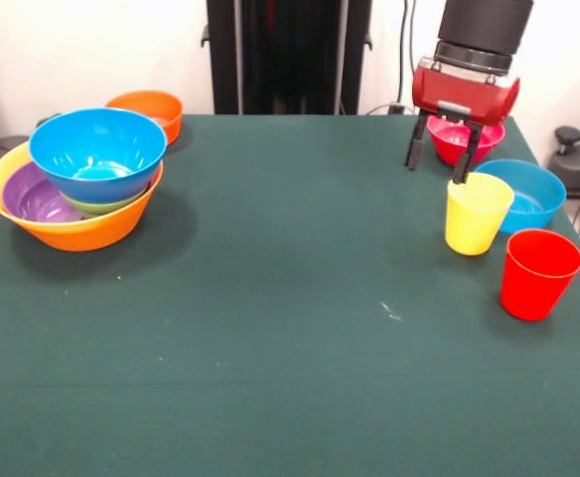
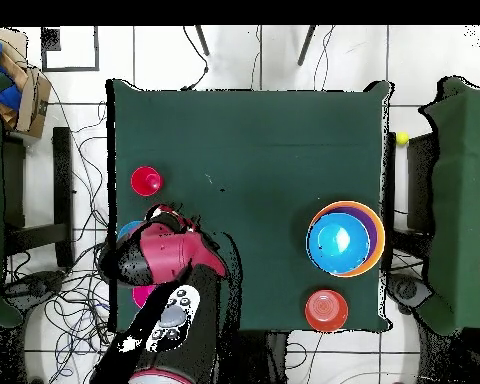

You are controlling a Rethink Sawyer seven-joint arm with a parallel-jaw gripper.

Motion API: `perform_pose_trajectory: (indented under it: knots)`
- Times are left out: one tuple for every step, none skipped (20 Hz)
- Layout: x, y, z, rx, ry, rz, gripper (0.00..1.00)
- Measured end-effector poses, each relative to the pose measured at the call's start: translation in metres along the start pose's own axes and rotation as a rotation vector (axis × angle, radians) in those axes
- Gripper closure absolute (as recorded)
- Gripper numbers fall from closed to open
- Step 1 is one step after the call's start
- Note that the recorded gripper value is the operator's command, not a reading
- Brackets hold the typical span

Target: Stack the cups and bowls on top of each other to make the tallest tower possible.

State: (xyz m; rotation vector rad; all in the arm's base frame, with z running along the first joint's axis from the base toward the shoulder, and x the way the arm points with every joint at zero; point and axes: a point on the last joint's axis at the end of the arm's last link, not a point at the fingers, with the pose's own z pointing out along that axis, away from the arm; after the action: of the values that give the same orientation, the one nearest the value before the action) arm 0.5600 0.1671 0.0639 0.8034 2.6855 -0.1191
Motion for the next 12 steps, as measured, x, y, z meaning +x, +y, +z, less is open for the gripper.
perform_pose_trajectory:
  knots:
    - [0.001,0.000,0.000,0.000,0.002,-0.001,0.00]
    - [0.003,0.001,0.000,-0.001,0.004,-0.004,0.00]
    - [0.005,0.003,-0.001,-0.003,0.005,-0.007,0.00]
    - [0.007,0.004,-0.001,-0.004,0.007,-0.010,0.00]
    - [0.009,0.005,-0.001,-0.005,0.009,-0.013,0.00]
    - [0.011,0.006,-0.001,-0.006,0.010,-0.016,0.00]
    - [0.015,0.008,-0.002,-0.005,0.008,-0.025,0.00]
    - [0.017,0.009,-0.003,-0.004,0.008,-0.030,0.00]
    - [0.021,0.011,-0.004,-0.003,0.008,-0.040,0.00]
    - [0.025,0.013,-0.005,-0.001,0.008,-0.049,0.00]
    - [0.030,0.015,-0.007,0.000,0.009,-0.059,0.00]
    - [0.034,0.017,-0.008,0.002,0.009,-0.069,0.00]
